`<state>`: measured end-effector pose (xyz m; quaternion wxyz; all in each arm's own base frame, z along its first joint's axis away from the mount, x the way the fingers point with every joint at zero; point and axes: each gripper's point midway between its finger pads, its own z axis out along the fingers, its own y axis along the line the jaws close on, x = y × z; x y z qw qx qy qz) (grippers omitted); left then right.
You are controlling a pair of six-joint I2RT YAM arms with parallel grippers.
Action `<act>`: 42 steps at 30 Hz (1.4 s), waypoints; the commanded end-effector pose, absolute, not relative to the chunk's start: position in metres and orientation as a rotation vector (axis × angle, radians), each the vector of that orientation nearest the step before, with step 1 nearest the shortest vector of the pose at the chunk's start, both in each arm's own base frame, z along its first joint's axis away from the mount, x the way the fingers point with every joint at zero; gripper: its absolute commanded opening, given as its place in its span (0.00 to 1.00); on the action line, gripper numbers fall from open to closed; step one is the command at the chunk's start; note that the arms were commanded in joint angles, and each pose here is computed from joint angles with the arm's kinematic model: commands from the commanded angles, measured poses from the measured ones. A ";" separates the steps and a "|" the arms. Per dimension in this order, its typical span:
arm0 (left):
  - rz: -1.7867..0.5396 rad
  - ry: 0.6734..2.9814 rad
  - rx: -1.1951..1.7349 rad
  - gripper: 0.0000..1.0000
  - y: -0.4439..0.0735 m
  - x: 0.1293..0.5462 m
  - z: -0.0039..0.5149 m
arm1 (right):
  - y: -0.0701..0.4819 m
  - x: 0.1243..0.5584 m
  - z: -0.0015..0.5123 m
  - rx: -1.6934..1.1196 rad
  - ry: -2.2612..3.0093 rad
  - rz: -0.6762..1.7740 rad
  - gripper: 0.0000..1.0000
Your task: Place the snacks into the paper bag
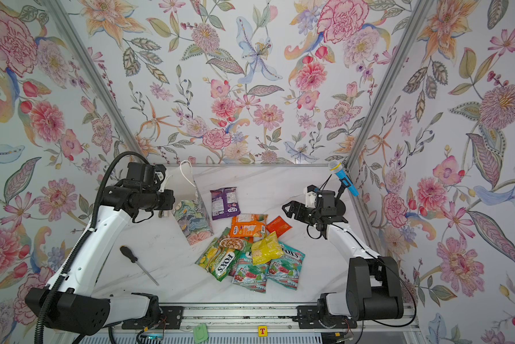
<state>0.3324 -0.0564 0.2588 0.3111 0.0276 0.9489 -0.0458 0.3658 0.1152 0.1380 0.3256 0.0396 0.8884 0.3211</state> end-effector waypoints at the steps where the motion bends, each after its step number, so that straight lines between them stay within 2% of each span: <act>1: -0.147 2.493 0.104 0.17 -0.058 0.327 0.266 | 0.119 0.369 0.148 0.099 2.305 0.854 0.93; 5: -0.128 2.489 0.142 0.07 -0.056 0.325 0.270 | 0.122 0.366 0.155 0.098 2.305 0.862 0.91; 13: -0.081 2.475 0.237 0.01 -0.053 0.323 0.278 | 0.132 0.334 0.153 0.101 2.393 0.866 0.83; 27: -0.153 2.444 0.263 0.02 -0.063 0.319 0.270 | 0.132 0.244 0.120 0.240 2.532 0.867 0.72; 32: -0.152 2.458 0.246 0.01 -0.060 0.313 0.265 | 0.144 0.236 0.117 0.242 2.543 0.957 0.65; 42: -0.185 2.453 0.190 0.05 -0.055 0.311 0.258 | 0.171 0.224 0.096 0.144 2.647 0.998 0.63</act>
